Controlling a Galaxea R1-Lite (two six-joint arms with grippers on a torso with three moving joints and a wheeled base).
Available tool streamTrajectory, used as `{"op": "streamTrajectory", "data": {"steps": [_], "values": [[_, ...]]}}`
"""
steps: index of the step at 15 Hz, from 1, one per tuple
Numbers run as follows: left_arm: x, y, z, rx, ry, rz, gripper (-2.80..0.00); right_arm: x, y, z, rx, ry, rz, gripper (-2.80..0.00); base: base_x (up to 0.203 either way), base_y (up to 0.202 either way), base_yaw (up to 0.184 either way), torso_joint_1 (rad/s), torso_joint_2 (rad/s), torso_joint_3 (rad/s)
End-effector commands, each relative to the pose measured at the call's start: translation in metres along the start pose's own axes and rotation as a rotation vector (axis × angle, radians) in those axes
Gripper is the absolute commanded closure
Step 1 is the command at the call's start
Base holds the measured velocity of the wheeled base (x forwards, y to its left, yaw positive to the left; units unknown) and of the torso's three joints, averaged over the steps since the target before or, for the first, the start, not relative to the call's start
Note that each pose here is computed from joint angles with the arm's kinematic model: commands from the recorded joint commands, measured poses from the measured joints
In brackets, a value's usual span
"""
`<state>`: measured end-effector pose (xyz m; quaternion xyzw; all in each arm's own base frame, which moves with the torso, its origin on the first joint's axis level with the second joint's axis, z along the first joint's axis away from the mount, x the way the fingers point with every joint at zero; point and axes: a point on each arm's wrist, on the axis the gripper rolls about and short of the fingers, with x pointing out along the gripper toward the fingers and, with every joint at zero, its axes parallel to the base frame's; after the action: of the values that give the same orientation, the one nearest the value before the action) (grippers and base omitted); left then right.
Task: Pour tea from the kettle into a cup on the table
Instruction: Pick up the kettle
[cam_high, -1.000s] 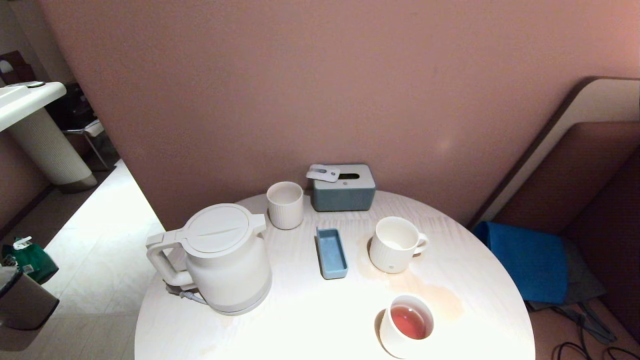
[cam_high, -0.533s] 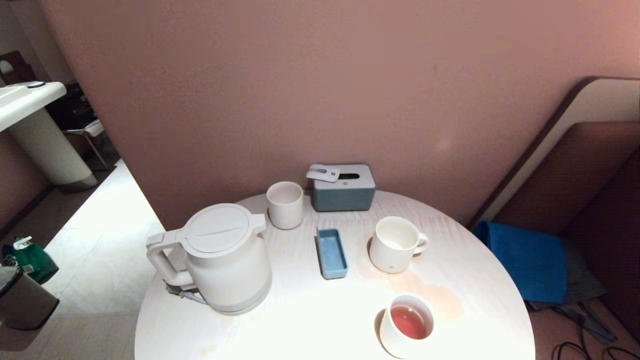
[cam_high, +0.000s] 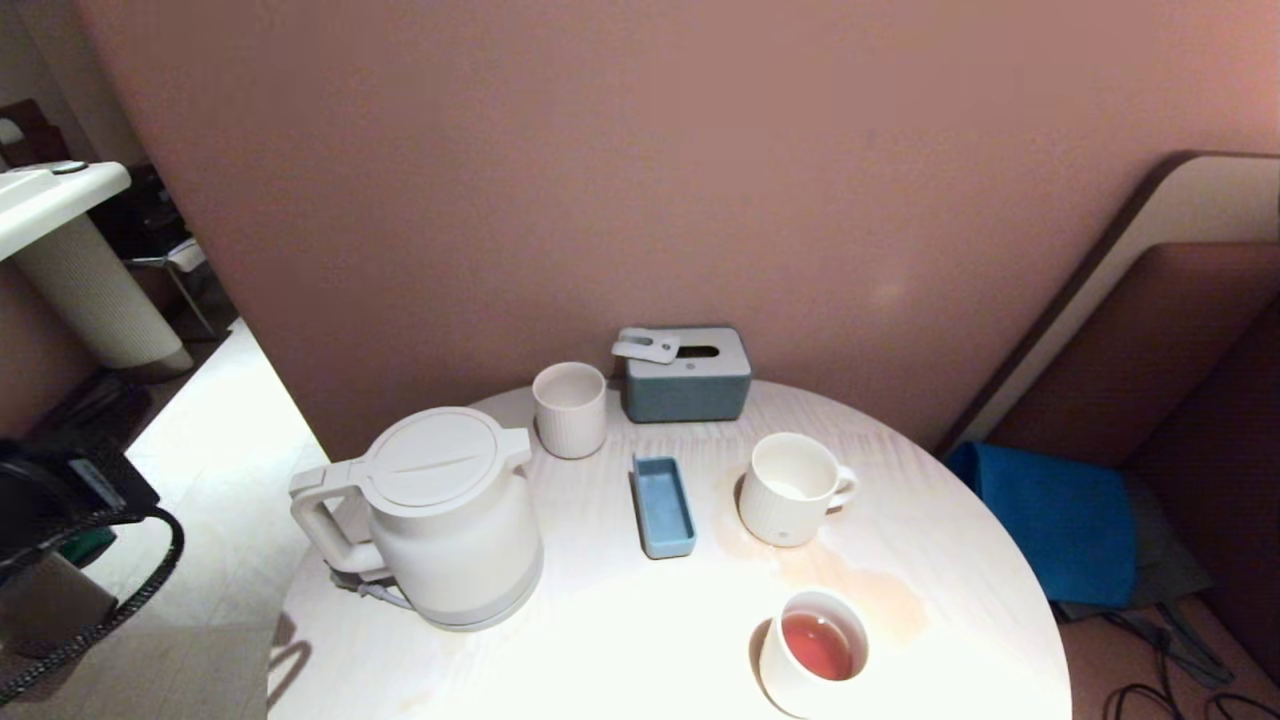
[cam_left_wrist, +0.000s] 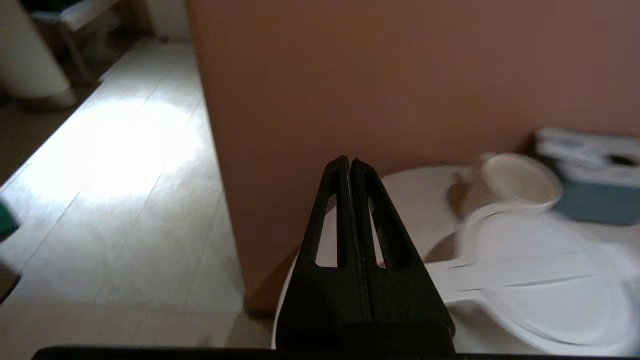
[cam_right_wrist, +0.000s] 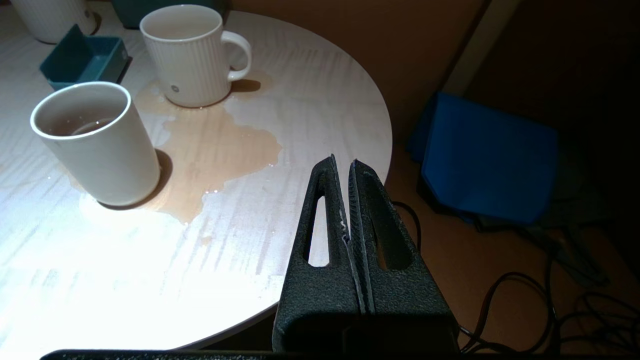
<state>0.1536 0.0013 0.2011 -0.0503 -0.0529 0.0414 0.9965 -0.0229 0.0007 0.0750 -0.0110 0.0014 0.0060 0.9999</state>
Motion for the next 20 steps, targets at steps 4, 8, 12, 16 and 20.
{"op": "streamTrajectory", "data": {"steps": [4, 8, 12, 16, 20], "values": [[0.001, -0.002, -0.06, 0.043, 0.206, -0.075, 0.0, 0.0, 0.0, 0.0, -0.001, 0.002, 0.0, 0.0, 0.0, 0.0, 0.0, 0.0, 0.0, 0.0], [-0.023, -0.001, -0.075, 0.046, 0.274, -0.096, 0.0, 0.0, 0.0, 0.0, -0.002, 0.002, 0.0, 0.0, 0.0, 0.0, 0.0, 0.0, 0.0, 0.0], [-0.029, -0.001, -0.076, -0.025, 0.307, -0.093, 0.0, 0.0, 0.0, 0.0, -0.002, 0.002, 0.0, 0.0, 0.0, 0.0, 0.0, 0.0, 0.0, 0.0], [-0.013, -0.01, -0.078, -0.086, 0.341, -0.117, 0.0, 0.0, 0.0, 0.0, -0.001, 0.002, 0.0, 0.0, 0.0, 0.0, 0.0, 0.0, 0.0, 0.0], [0.002, -0.018, -0.085, -0.1, 0.386, -0.135, 0.0, 0.0, 0.0, 0.0, -0.001, 0.002, 0.0, 0.0, 0.0, 0.0, 0.0, 0.0, 0.0, 0.0]]}}
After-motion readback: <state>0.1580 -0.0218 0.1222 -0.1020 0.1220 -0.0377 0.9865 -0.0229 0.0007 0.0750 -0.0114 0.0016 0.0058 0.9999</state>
